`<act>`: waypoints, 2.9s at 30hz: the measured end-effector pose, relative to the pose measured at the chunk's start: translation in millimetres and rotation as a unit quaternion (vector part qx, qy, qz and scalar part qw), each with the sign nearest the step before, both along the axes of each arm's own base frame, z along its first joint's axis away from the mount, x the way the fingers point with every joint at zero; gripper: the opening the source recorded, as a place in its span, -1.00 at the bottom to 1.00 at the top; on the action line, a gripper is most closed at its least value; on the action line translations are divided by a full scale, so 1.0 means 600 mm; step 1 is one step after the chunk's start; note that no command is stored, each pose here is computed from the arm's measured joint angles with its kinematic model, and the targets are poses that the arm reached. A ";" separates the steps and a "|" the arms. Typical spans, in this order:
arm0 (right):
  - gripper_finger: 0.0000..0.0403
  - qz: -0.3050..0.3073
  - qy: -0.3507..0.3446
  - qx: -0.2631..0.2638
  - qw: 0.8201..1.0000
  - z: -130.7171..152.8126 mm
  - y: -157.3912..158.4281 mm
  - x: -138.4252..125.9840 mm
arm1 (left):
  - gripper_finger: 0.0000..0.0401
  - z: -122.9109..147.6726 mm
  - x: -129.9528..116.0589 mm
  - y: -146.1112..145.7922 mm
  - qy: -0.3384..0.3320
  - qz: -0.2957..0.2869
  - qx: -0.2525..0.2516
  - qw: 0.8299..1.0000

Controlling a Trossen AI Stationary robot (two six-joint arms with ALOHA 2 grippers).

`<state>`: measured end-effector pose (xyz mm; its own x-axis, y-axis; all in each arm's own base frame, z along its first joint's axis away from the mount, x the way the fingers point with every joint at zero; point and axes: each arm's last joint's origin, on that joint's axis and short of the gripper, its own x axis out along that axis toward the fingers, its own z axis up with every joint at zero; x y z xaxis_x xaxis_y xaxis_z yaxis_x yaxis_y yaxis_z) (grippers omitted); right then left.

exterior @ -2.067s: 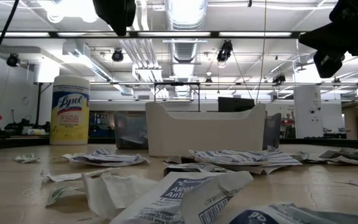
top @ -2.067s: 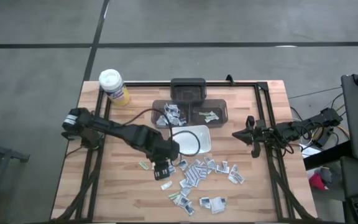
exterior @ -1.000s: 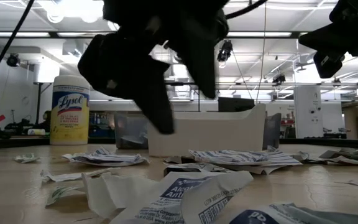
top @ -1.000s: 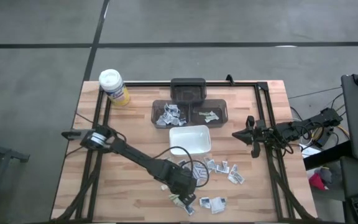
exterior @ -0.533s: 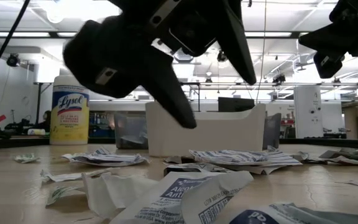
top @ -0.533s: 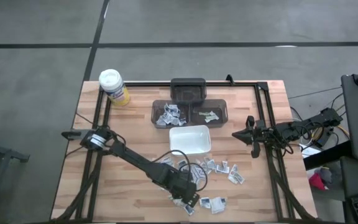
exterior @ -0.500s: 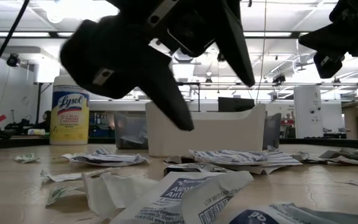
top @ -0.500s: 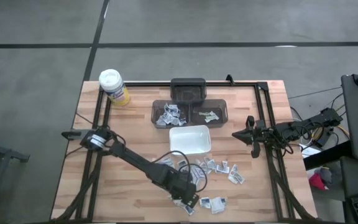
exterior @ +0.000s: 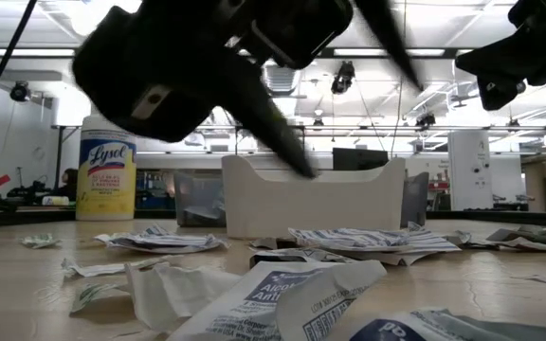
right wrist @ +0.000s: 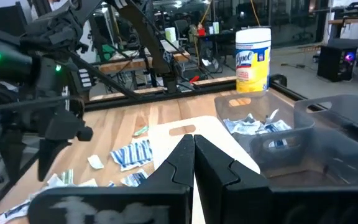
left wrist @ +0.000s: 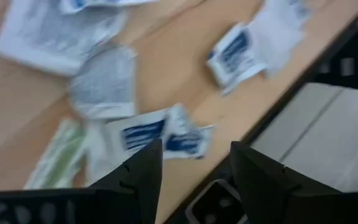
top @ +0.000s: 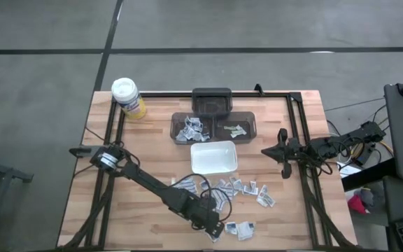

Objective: Pick & Place First Aid Supplies
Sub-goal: Put the alcohol pad into the bottom left black bin

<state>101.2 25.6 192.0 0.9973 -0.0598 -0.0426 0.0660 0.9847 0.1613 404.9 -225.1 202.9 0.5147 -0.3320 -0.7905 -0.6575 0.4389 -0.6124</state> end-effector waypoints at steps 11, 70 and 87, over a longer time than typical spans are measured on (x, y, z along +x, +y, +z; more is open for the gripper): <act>-0.96 0.000 0.000 0.001 1.000 0.000 0.000 0.000 | -0.10 -0.011 0.000 -0.003 0.006 0.017 -0.004 1.000; -0.96 0.000 0.014 -0.005 1.000 -0.005 0.000 0.001 | -1.00 0.092 -0.004 0.003 -0.074 -0.040 0.068 0.994; -0.96 0.001 0.015 -0.005 1.000 -0.005 0.001 0.001 | -1.00 0.230 -0.049 0.057 -0.227 0.002 0.248 0.942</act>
<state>102.0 26.0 189.0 0.9956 -0.0594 -0.0729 0.0697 0.9863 0.1493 375.7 -191.1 341.0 0.8373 0.0219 -0.5463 -0.3792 0.7431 -0.5514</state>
